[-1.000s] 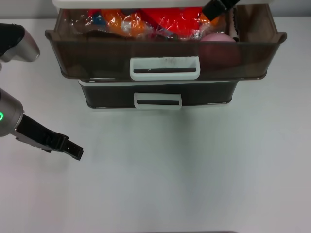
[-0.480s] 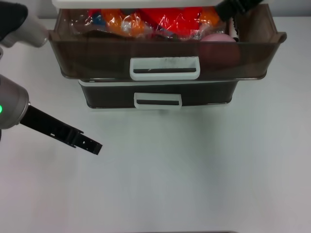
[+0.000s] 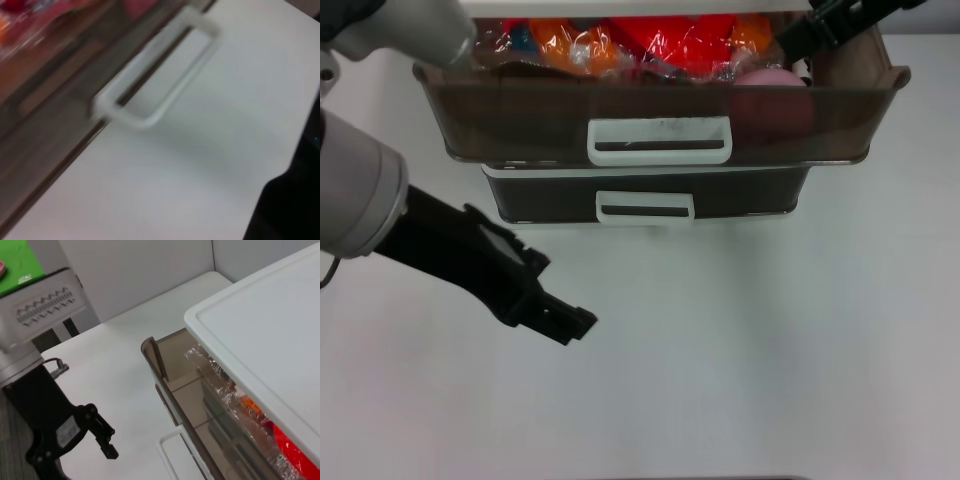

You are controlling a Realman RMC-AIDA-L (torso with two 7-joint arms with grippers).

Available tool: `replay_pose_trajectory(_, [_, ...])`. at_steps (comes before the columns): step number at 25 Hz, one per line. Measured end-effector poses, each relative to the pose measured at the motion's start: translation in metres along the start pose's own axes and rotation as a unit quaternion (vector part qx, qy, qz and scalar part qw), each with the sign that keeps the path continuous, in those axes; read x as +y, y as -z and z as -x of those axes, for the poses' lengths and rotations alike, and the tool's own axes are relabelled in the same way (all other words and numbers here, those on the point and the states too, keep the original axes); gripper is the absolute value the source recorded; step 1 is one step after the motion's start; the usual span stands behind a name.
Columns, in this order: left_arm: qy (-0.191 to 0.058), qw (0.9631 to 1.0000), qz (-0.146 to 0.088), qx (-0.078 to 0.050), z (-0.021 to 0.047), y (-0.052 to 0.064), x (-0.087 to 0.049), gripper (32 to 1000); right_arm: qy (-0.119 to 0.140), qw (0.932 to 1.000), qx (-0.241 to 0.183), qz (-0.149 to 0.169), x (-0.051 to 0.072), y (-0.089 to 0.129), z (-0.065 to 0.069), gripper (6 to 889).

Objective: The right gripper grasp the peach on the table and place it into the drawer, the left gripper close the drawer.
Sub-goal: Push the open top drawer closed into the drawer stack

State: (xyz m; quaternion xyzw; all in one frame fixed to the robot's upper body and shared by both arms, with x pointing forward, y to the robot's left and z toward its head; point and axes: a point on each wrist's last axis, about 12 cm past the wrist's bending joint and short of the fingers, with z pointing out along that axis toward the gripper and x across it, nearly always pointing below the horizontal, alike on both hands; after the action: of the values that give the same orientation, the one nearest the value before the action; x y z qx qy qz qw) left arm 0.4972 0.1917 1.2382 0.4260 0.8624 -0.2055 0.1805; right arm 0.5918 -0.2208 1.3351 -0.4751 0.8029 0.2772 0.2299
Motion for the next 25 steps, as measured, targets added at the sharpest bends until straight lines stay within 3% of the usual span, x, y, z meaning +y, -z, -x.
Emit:
replay_pose_trajectory(1, [-0.037,0.9993,-0.005,-0.001,0.0068,0.004,-0.009,846,-0.001,1.0,0.0,0.0,0.0,0.0,0.0,841])
replay_pose_trajectory(3, [-0.068,0.9977,-0.009,-0.002,0.0123,0.006,-0.016,846,-0.003,1.0,0.001,0.0,0.0,0.0,0.0,840])
replay_pose_trajectory(6, [-0.128,0.9916,-0.014,0.0,0.0243,0.006,-0.025,846,-0.003,1.0,0.001,-0.001,0.0,0.0,-0.001,840])
replay_pose_trajectory(11, [-0.219,0.9755,-0.016,0.01,0.0411,0.003,-0.036,846,-0.001,1.0,0.0,-0.005,0.001,0.001,-0.001,839])
replay_pose_trajectory(16, [-0.274,0.9614,-0.016,0.012,0.0532,0.004,-0.04,846,-0.006,1.0,0.0,-0.007,0.0,0.002,-0.001,837])
replay_pose_trajectory(18, [-0.292,0.9558,-0.023,0.02,0.058,0.0,-0.04,846,-0.007,0.9999,0.0,-0.007,0.0,0.002,-0.001,836])
replay_pose_trajectory(20, [-0.309,0.9497,-0.033,0.037,0.0637,-0.007,-0.041,846,-0.007,0.9999,0.0,-0.007,0.0,0.002,0.0,834])
replay_pose_trajectory(21, [-0.309,0.9497,-0.033,0.037,0.0637,-0.007,-0.041,846,-0.007,1.0,0.0,-0.007,0.0,0.002,0.0,833])
replay_pose_trajectory(22, [-0.323,0.944,-0.037,0.055,0.0705,-0.014,-0.043,846,-0.007,0.9999,0.0,-0.007,0.0,0.002,0.0,833])
replay_pose_trajectory(25, [-0.332,0.94,-0.043,0.066,0.076,-0.019,-0.043,846,-0.007,1.0,0.002,-0.007,0.0,0.001,0.001,833])
